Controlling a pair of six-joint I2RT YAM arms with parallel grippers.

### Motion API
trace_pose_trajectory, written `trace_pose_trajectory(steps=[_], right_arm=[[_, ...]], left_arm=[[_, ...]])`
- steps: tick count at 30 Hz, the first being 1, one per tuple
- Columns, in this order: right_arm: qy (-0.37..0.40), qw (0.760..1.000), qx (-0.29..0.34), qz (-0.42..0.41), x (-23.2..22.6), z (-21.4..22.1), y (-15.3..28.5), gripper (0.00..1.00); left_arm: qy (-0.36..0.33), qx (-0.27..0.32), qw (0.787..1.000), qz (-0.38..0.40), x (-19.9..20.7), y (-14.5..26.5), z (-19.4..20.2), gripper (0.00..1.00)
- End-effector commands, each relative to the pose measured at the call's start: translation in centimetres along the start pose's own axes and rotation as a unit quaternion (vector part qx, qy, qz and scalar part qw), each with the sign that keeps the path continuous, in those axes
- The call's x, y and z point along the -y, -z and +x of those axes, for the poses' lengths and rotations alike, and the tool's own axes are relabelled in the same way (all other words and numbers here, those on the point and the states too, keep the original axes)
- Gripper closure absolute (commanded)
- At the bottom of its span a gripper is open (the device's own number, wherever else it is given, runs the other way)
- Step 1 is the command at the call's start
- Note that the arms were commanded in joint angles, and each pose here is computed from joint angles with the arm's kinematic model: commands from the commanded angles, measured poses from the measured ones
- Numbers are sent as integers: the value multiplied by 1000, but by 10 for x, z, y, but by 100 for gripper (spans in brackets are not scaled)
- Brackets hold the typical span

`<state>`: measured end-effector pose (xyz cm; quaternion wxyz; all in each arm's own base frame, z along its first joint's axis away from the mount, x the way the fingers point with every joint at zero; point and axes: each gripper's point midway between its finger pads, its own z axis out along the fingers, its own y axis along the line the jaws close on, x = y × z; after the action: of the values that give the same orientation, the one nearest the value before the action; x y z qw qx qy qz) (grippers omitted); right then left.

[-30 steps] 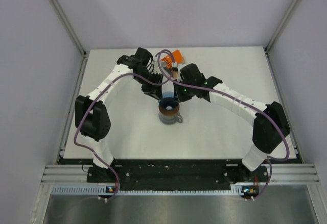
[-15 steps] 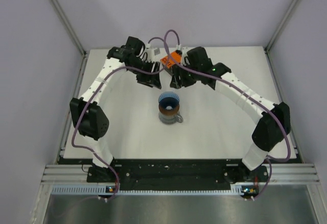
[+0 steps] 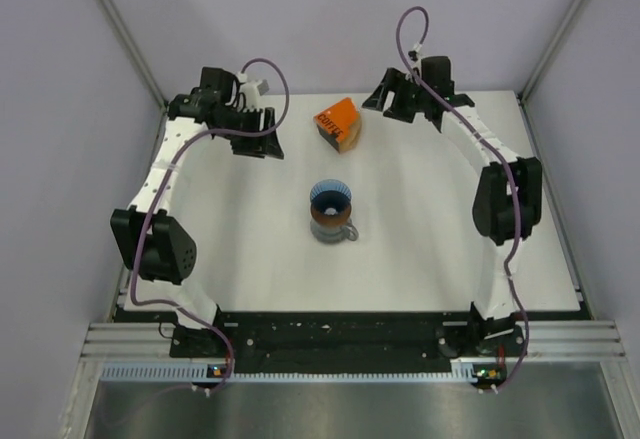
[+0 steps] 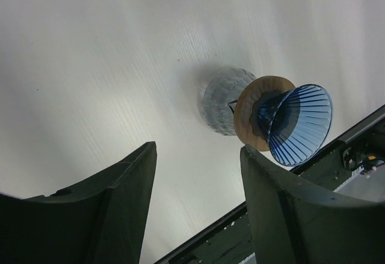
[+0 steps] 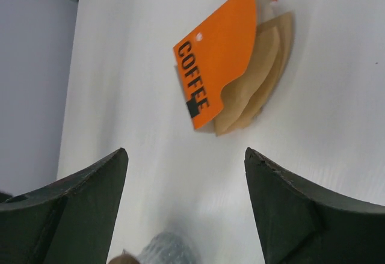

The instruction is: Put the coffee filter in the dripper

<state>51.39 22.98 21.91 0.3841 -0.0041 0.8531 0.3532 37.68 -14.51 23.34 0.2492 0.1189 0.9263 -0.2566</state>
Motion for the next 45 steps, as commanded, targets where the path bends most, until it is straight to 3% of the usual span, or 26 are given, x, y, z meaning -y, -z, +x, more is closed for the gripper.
trace_pose_trajectory(steps=[1, 4, 7, 9, 19, 23, 27, 32, 37, 45], right_arm=[[-76, 995, 47, -45, 11, -44, -37, 24], [-102, 993, 34, -41, 29, -37, -67, 31], [-127, 991, 26, -30, 49, -21, -86, 47], [-150, 988, 26, -27, 60, -10, -95, 52], [-198, 979, -14, -39, 83, 41, -125, 52], [-215, 974, -38, -61, 79, 60, -136, 60], [-217, 972, -48, -71, 72, 70, -142, 60], [-226, 970, -47, -83, 66, 72, -146, 61], [-230, 968, -45, -89, 63, 72, -147, 71], [-210, 973, -29, -87, 54, 59, -137, 76]], left_arm=[[-15, 29, 999, 2, -1, 11, -4, 37], [-12, 29, 1000, -3, -7, 9, -1, 37], [-9, 26, 1000, 2, -9, 7, 1, 37], [-6, 23, 1000, 6, -10, 5, 1, 37], [4, 18, 1000, 16, -9, -1, -3, 37], [2, 21, 1000, 14, -10, -1, -6, 37], [2, 22, 1000, 11, -10, 0, -6, 37], [0, 24, 1000, 7, -11, 2, -6, 37], [-2, 27, 1000, 4, -11, 4, -5, 37], [-1, 26, 1000, 5, -11, 3, -5, 37]])
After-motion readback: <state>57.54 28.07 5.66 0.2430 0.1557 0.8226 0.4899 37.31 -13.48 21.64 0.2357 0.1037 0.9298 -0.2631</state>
